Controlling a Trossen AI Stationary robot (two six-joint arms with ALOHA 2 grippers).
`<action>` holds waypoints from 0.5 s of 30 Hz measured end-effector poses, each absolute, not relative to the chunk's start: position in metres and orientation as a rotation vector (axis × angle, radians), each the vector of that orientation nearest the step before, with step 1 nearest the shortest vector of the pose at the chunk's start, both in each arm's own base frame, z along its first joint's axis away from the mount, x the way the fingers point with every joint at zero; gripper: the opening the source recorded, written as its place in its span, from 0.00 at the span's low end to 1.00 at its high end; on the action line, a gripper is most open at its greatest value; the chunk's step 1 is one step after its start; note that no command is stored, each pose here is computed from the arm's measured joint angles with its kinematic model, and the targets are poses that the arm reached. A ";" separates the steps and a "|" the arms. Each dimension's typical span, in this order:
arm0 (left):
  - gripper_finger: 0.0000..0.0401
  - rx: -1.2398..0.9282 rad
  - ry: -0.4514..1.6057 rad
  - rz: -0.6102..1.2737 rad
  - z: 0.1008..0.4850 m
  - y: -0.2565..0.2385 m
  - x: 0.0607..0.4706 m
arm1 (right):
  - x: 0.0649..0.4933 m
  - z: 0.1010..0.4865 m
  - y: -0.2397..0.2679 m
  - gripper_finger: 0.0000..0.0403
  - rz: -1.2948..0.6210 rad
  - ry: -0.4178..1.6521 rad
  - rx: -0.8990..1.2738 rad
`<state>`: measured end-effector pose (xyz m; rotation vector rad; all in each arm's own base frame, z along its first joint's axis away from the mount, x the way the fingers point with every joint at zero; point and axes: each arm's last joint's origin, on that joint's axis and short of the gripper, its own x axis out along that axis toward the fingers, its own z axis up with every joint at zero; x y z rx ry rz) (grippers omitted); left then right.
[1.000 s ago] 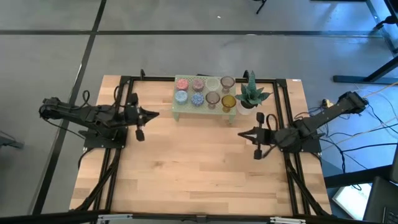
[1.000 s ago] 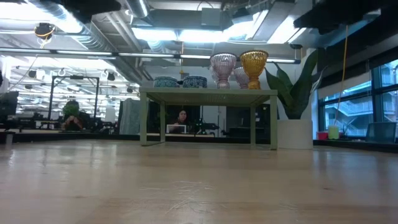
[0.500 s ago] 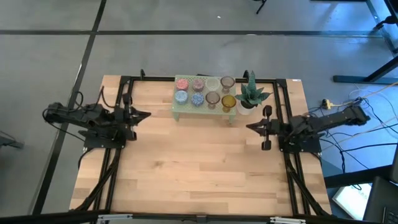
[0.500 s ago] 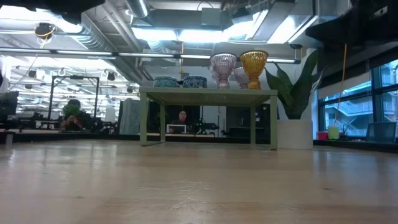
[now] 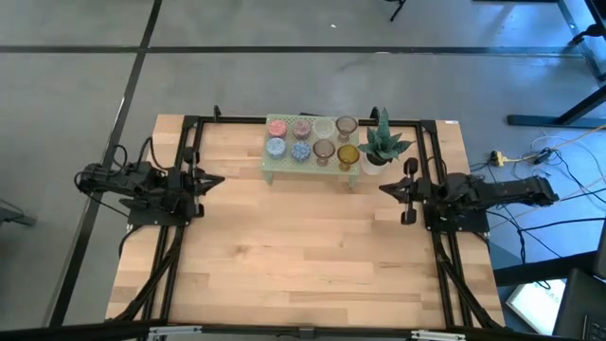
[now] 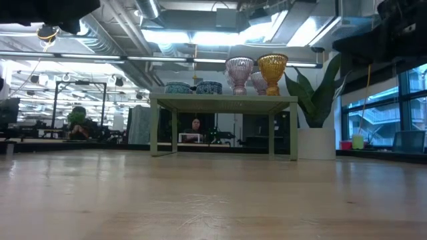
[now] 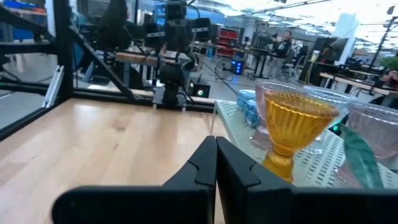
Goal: Pick & Place candle stick holders
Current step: Return to Home Position
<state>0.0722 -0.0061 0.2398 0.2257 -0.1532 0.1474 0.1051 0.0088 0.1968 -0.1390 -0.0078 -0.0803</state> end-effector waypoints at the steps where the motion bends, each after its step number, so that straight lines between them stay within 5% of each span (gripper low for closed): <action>1: 0.00 0.236 -0.157 0.148 0.240 -0.006 0.072 | 0.104 0.195 0.008 0.02 -0.086 -0.010 -0.136; 15: 0.00 0.225 -0.149 0.089 0.221 -0.010 0.081 | 0.092 0.190 0.004 0.02 -0.079 -0.040 -0.128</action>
